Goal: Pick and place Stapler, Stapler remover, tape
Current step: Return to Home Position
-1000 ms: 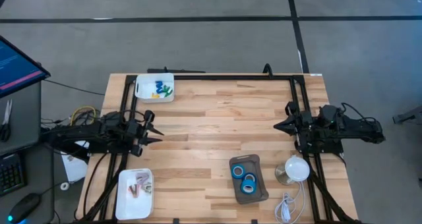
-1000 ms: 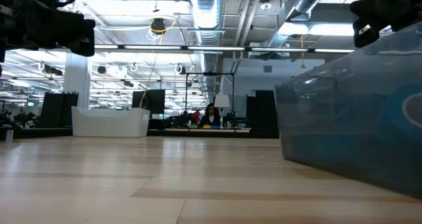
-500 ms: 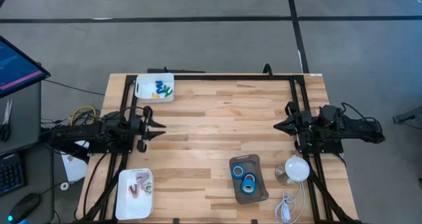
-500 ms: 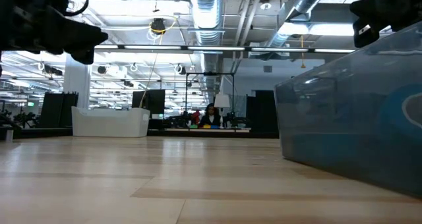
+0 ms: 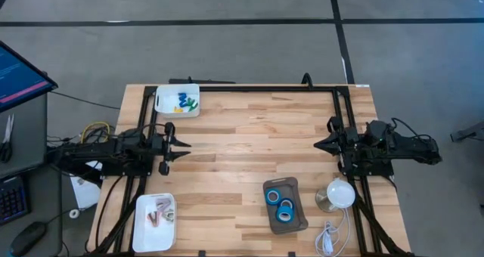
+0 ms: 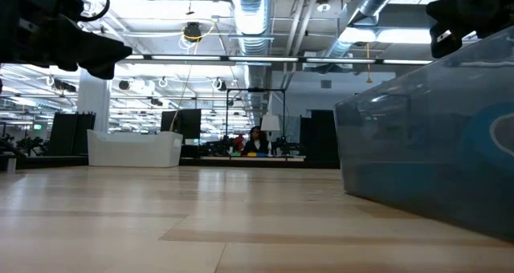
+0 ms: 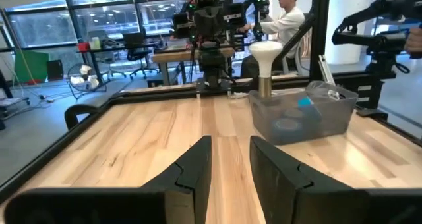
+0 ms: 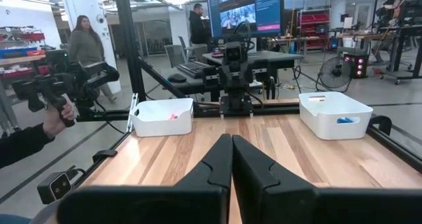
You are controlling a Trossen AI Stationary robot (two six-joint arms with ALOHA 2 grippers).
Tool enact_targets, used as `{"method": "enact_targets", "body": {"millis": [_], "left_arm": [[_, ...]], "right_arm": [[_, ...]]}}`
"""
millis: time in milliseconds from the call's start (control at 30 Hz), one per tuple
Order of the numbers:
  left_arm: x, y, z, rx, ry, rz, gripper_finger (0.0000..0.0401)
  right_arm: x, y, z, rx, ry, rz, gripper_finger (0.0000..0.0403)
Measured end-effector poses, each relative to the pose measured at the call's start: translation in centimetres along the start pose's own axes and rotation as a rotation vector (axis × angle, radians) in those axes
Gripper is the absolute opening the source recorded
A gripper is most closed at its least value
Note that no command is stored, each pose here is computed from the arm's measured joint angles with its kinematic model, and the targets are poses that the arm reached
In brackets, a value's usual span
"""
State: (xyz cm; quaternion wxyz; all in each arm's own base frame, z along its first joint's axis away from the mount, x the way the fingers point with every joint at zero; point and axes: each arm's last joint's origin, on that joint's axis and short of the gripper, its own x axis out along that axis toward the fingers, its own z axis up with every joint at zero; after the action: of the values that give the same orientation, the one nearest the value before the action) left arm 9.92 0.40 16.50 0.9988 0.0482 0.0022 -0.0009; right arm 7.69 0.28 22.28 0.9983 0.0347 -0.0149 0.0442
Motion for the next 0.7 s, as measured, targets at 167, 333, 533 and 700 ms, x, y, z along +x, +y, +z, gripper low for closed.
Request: {"method": "enact_targets", "body": {"millis": [167,333,533,700], "left_arm": [[0.00,0.00,0.00,0.003,0.000,-0.001,0.0095],[0.00,-0.01,0.00,-0.001,0.000,-0.002,0.0095],[0.00,-0.01,-0.01,-0.004,0.001,-0.002,0.0095],[0.00,0.00,-0.01,-0.005,0.001,-0.002,0.0095]], "right_arm": [[0.00,0.00,-0.02,-0.004,0.002,0.000,0.0003],[0.00,0.00,-0.01,-0.042,0.001,0.000,0.0003],[0.00,0.00,0.06,-0.040,-0.005,-0.001,0.0003],[-0.01,-0.13,0.09,-0.044,-0.010,-0.048,0.0003]]}}
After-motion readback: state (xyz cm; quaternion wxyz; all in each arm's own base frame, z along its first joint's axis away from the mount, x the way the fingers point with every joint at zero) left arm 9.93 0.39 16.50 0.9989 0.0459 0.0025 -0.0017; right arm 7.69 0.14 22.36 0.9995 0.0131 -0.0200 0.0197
